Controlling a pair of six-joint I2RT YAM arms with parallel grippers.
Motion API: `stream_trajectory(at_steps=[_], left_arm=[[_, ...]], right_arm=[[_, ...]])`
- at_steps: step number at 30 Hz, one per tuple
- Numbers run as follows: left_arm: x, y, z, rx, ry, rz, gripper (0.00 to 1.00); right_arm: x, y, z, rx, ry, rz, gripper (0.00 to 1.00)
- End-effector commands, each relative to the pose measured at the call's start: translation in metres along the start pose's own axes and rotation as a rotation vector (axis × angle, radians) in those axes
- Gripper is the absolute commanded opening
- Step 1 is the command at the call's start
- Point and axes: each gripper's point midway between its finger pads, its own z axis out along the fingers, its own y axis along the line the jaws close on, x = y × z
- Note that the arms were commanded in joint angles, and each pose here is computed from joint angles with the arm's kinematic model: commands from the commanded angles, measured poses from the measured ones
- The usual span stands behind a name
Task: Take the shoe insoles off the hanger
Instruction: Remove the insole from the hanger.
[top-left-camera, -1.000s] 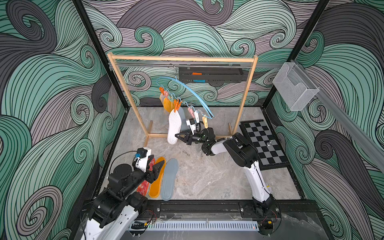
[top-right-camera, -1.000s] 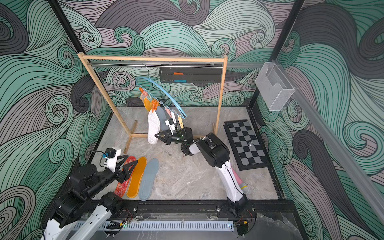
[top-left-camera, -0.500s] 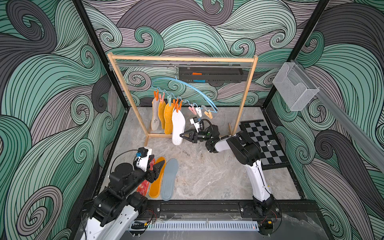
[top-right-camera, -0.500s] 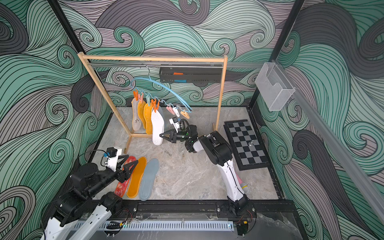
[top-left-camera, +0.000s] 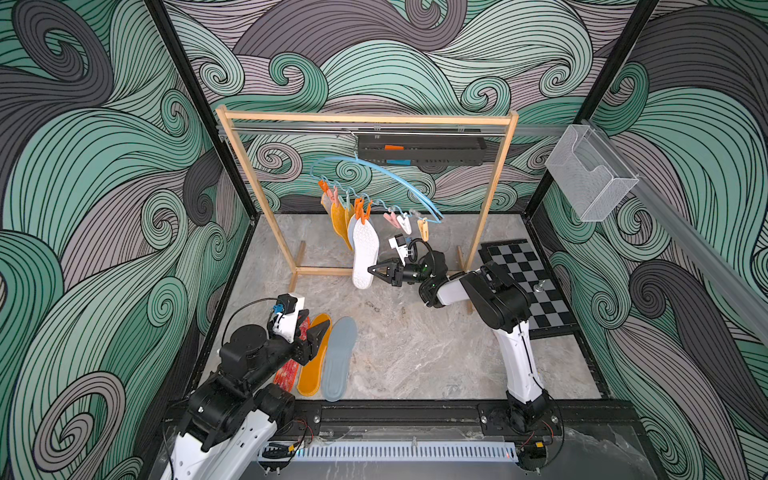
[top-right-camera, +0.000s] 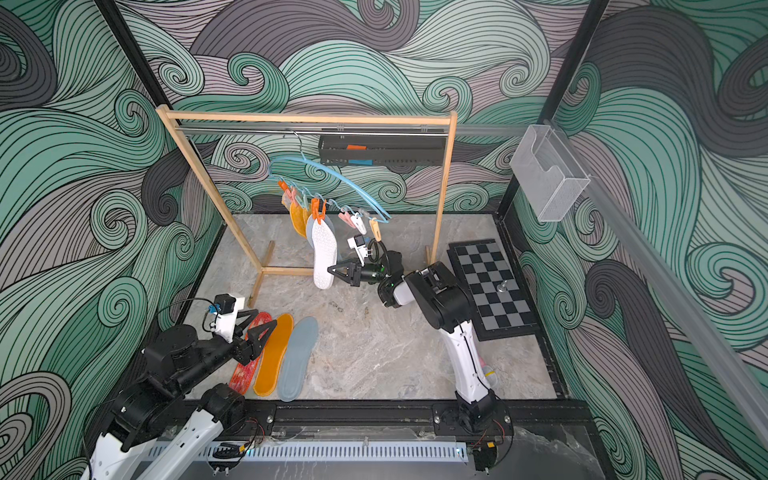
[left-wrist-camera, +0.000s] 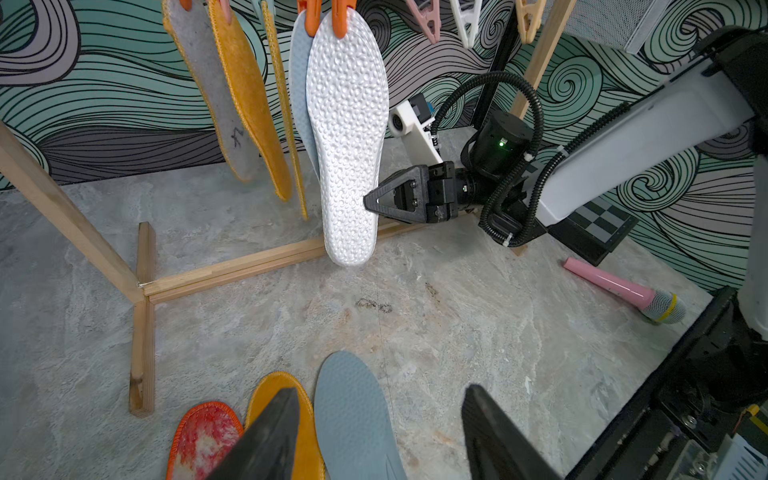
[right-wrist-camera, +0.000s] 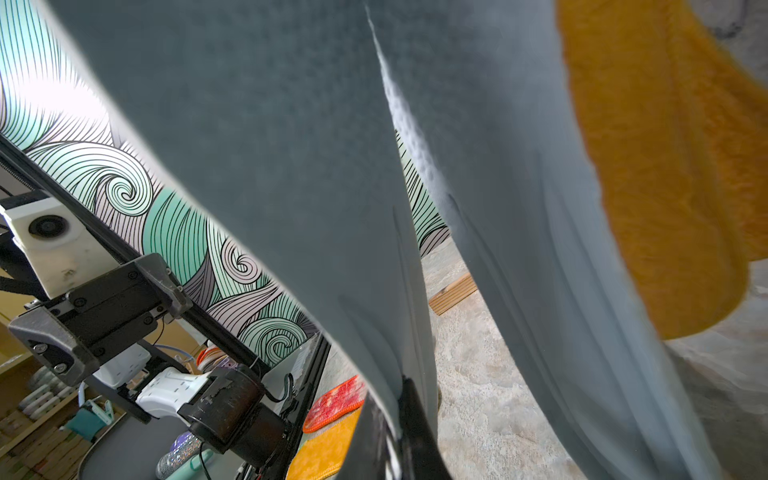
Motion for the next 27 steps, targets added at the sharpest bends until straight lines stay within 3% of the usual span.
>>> stream_trajectory(at_steps=[1, 11, 18, 27], left_arm=[[-0.001, 0.0, 0.007, 0.001, 0.02, -0.004, 0.64], [-0.058, -0.005, 0.047, 0.026, 0.002, -0.066, 0.64], [-0.114, 0.009, 0.105, -0.048, 0.011, -0.127, 0.61], [-0.156, 0.001, 0.155, 0.002, -0.032, -0.143, 0.6]], right_arm=[[-0.013, 0.008, -0.004, -0.008, -0.036, -0.048, 0.08], [-0.012, 0.004, -0.011, 0.033, -0.063, -0.035, 0.08], [-0.011, -0.002, -0.015, 0.076, -0.091, -0.031, 0.08], [-0.012, -0.004, -0.02, 0.093, -0.101, -0.026, 0.08]])
